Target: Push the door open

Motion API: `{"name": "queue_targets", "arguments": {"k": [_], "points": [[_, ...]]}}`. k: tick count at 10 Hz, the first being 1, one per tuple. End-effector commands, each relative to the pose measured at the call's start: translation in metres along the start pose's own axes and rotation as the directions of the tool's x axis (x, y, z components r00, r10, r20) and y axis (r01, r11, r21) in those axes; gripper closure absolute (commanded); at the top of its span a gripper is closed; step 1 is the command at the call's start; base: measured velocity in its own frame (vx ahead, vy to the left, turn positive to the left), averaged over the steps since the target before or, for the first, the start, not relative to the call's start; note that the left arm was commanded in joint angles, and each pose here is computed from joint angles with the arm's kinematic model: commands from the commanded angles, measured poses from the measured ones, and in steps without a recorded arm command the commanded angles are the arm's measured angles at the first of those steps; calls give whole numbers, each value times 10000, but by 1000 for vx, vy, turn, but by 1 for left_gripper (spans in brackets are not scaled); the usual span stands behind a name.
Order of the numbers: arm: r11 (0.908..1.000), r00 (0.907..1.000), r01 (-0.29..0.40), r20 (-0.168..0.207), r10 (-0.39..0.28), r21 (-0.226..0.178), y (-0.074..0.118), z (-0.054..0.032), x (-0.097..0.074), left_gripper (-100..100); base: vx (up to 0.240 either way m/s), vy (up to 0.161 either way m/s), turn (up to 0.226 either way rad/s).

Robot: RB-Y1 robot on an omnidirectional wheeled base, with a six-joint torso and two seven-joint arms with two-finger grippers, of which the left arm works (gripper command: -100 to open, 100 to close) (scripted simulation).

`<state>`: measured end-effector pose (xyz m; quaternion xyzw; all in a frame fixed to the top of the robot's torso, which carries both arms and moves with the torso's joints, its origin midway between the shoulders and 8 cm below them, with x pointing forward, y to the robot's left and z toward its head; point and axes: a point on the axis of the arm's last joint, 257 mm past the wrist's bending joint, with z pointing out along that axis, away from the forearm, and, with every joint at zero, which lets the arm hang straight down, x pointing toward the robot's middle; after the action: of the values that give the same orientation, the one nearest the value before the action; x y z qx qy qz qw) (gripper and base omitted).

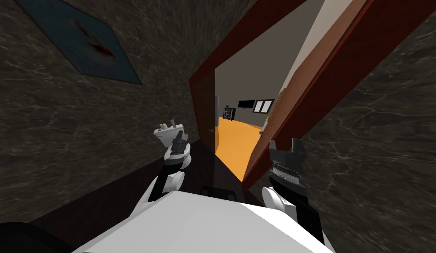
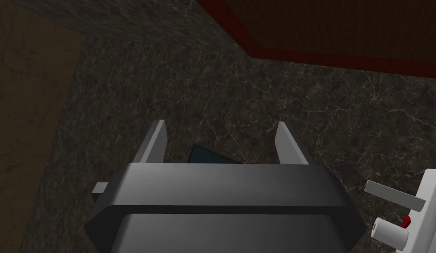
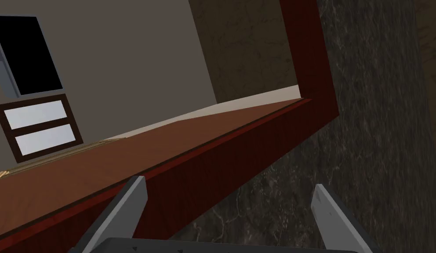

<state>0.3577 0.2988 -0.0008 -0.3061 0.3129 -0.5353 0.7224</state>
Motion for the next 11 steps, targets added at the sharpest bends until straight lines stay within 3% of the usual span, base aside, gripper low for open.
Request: {"name": "queue_targets", "arguments": {"k": [1, 11], "points": [[9999, 9999, 87, -118, -89, -133, 94, -17, 51, -100, 155, 14, -49], [9912, 9936, 668, -825, -765, -1143, 747, -195, 423, -100, 81, 78, -69]]}}
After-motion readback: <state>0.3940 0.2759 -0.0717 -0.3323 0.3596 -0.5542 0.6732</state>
